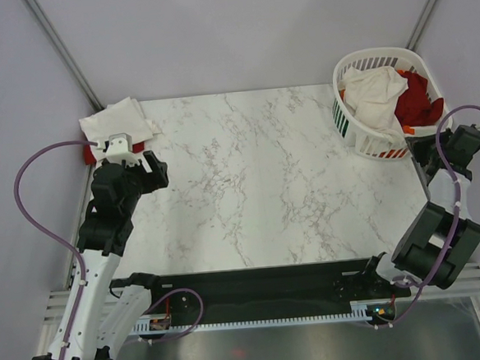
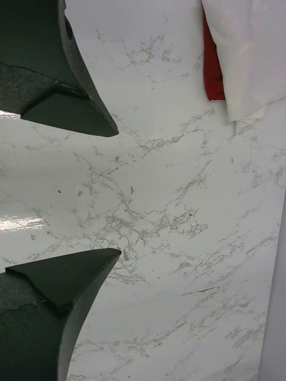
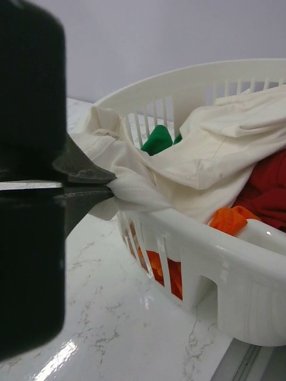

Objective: Fold and stack the t-shirts
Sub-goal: Grab the tshirt from the pile, then move the tshirt to the center of the board, then flatten the tshirt out

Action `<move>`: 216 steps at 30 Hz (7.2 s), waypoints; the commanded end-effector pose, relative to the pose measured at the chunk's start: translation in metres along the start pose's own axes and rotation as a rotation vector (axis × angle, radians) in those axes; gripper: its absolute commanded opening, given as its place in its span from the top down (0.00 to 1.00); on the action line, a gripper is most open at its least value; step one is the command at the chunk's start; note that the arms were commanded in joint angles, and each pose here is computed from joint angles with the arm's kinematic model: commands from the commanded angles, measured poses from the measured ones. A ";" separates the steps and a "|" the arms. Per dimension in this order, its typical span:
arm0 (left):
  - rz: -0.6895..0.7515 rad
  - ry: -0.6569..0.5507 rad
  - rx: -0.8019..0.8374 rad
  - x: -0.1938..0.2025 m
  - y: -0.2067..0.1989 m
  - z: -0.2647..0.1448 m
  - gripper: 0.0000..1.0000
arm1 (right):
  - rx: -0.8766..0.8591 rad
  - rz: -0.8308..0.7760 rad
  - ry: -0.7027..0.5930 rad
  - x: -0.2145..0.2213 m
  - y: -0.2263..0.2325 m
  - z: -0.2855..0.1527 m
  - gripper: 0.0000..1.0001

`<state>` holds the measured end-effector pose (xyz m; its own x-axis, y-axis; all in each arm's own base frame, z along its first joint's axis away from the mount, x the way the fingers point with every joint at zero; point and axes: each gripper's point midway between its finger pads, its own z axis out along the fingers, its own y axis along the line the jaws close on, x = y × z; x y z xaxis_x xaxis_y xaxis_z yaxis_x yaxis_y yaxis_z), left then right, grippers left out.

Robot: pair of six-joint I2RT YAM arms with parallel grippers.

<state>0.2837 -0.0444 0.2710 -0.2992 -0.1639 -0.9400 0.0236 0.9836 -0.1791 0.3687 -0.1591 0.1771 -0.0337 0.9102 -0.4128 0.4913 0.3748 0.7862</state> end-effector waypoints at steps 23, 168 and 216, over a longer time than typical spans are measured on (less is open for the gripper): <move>0.005 -0.036 -0.036 -0.016 0.005 -0.004 0.17 | -1.231 -0.444 0.140 0.080 0.438 -0.268 0.13; 0.034 -0.591 0.296 -0.253 -0.045 -0.257 0.98 | -0.915 -0.661 -0.033 0.086 0.331 -0.358 1.00; -0.090 0.580 -0.033 0.085 -0.066 0.082 0.07 | 0.040 -0.868 0.301 0.220 0.139 0.006 0.02</move>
<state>0.3440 -0.1231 0.2433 -0.6949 -0.0786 -0.7148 0.0558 0.9851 -0.1626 0.4373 0.0836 0.1863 -0.6389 0.3584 -0.6807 0.2665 0.9332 0.2412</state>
